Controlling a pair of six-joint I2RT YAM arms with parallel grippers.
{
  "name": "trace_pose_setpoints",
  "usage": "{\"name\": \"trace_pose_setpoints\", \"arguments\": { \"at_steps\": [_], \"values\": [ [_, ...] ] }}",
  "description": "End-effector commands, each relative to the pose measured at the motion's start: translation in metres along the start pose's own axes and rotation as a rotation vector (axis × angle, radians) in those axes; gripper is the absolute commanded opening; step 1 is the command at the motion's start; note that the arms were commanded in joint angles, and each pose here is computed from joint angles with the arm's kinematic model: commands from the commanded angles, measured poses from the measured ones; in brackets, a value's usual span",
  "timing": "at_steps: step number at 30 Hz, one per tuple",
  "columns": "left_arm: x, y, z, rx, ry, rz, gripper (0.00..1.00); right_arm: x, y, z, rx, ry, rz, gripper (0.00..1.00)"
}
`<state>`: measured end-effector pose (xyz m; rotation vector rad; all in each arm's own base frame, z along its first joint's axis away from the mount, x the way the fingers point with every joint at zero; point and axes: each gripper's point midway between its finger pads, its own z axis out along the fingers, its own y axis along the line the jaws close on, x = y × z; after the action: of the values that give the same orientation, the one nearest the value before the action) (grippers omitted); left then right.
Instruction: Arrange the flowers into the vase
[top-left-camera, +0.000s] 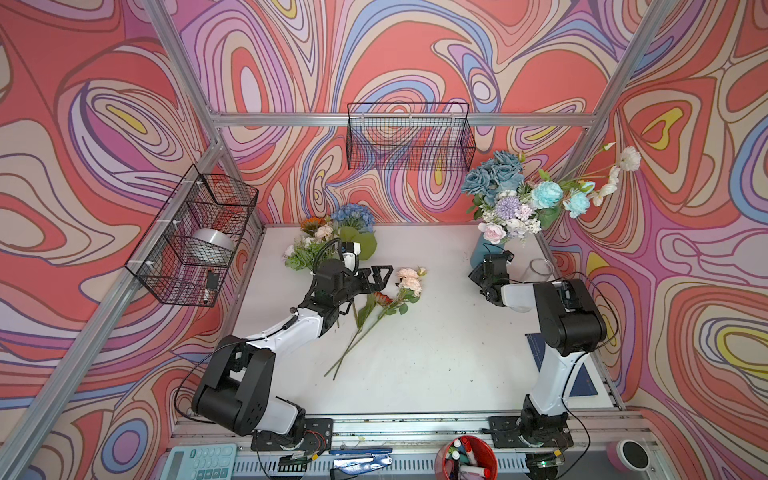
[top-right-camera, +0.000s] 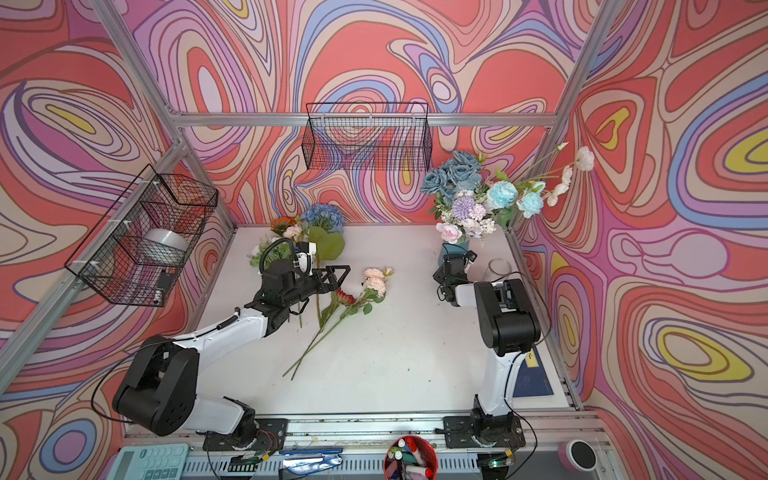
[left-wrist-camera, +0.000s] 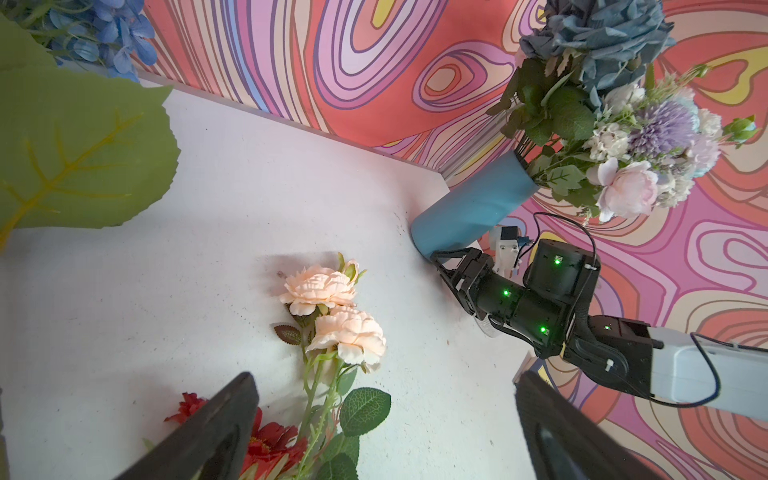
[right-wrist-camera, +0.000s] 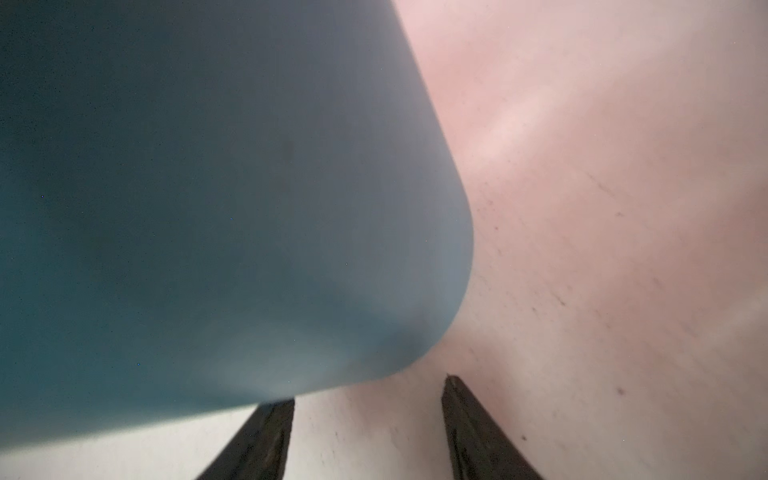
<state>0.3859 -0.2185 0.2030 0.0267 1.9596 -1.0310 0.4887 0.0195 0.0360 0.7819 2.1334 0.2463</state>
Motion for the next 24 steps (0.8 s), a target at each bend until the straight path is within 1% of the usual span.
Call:
{"name": "trace_pose_setpoints", "arguments": {
  "at_steps": [1, 4, 7, 11, 13, 16, 18, 21, 24],
  "values": [
    [-0.003, 0.000, -0.006, -0.008, -0.016, 0.009, 1.00, 0.024, -0.009, -0.020, 0.014, 0.122, -0.052, 0.79],
    [-0.002, 0.001, -0.006, -0.001, -0.021, -0.002, 1.00, 0.039, -0.020, -0.042, 0.053, 0.178, -0.070, 0.89],
    [0.001, 0.001, -0.005, 0.011, -0.023, -0.012, 1.00, 0.042, -0.028, -0.071, 0.086, 0.209, -0.088, 0.98],
    [0.006, 0.003, -0.004, 0.024, -0.022, -0.028, 1.00, 0.039, -0.050, -0.110, 0.189, 0.222, -0.139, 0.99],
    [0.008, 0.004, -0.003, 0.032, -0.019, -0.033, 1.00, 0.029, -0.058, -0.131, 0.240, 0.211, -0.161, 0.98],
    [0.010, 0.005, -0.001, 0.043, -0.021, -0.040, 1.00, 0.013, -0.061, -0.157, 0.280, 0.188, -0.188, 0.98],
    [0.012, 0.004, 0.000, 0.053, -0.017, -0.045, 1.00, 0.005, -0.059, -0.170, 0.285, 0.183, -0.201, 0.98],
    [0.012, 0.002, 0.001, 0.067, -0.015, -0.047, 1.00, -0.005, -0.062, -0.186, 0.332, 0.189, -0.222, 0.98],
    [0.011, 0.001, 0.000, 0.067, -0.016, -0.043, 1.00, -0.021, -0.069, -0.201, 0.389, 0.138, -0.262, 0.98]
  ]
}}
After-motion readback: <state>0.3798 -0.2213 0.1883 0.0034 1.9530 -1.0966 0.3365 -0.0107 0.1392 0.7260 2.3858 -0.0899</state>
